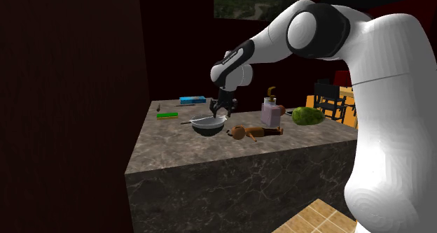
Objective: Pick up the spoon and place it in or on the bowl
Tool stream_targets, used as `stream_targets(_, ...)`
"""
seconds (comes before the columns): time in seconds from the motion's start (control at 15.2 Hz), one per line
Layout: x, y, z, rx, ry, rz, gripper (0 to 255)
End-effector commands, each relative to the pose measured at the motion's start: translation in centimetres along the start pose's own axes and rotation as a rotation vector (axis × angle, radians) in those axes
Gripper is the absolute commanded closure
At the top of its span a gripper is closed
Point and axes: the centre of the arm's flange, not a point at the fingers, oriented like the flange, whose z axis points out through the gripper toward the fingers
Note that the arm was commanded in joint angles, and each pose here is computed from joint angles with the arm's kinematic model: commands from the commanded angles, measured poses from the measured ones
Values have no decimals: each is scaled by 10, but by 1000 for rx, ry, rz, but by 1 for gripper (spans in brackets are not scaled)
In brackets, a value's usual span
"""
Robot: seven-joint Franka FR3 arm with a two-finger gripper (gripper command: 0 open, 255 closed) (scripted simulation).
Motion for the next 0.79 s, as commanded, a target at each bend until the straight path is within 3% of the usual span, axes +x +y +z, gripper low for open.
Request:
stream_targets(0.0, 0, 0, 0, 0, 0, 0, 0)
stream_targets(0.26, 0, 0, 0, 0, 0, 0, 0)
stream_targets(0.53, 0, 0, -50, 0, 0, 0, 0)
stream_targets(0.73, 0, 0, -50, 0, 0, 0, 0)
